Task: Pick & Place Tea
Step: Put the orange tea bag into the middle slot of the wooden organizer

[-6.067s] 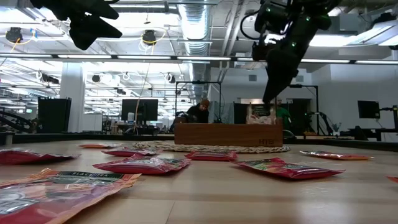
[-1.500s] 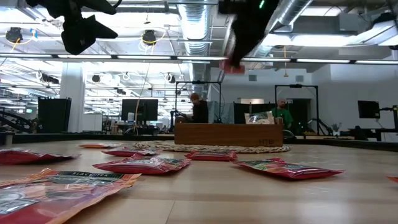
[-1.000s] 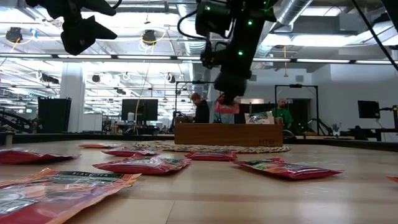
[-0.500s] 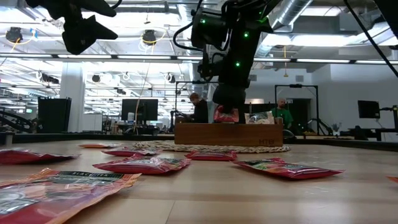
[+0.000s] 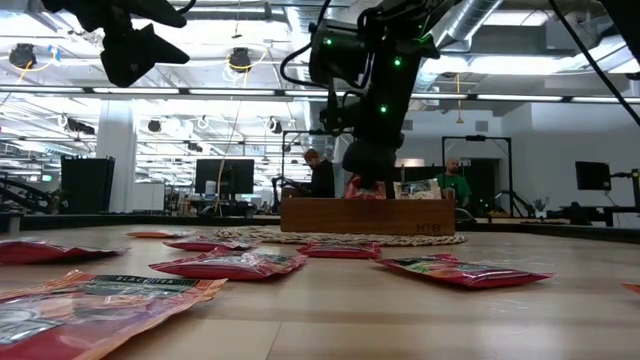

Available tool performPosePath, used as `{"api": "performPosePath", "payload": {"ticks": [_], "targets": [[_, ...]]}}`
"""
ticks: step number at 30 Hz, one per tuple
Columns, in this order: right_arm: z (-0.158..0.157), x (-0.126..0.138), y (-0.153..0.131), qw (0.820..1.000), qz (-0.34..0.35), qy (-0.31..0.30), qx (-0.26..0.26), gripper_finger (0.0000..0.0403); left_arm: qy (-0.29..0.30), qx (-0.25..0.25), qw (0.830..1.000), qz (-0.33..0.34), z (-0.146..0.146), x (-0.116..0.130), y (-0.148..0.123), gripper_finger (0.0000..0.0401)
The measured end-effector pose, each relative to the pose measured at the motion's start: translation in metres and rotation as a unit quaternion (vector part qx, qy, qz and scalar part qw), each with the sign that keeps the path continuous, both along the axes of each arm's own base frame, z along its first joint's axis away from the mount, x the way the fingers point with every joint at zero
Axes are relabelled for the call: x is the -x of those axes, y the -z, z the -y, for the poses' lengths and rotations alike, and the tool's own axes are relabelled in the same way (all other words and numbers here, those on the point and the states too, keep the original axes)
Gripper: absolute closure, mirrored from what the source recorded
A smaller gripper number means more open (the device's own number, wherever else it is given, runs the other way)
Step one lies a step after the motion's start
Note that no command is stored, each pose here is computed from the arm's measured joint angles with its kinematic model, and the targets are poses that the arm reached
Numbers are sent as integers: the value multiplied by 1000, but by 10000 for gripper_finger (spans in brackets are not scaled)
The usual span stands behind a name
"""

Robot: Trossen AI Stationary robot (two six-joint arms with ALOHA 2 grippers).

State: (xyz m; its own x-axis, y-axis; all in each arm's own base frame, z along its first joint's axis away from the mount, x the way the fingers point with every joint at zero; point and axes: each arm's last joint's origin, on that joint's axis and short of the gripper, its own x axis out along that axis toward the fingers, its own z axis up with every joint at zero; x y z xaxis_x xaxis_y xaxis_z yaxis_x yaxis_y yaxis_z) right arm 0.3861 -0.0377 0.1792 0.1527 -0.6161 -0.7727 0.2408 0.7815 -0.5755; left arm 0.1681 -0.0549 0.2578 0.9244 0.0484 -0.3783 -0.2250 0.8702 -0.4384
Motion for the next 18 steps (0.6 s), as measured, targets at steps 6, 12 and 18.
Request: {"api": "performPosePath", "payload": {"ticks": [6,12,18], "targets": [[0,0,0,1000,1,1,0,400,0,0,1000,0,0,0,0,205],[3,0,0,1000,5,6,-10,385,0,0,1000,0,0,0,0,205],[8,0,1,999,8,8,-31,366,0,0,1000,0,0,0,0,205]]}}
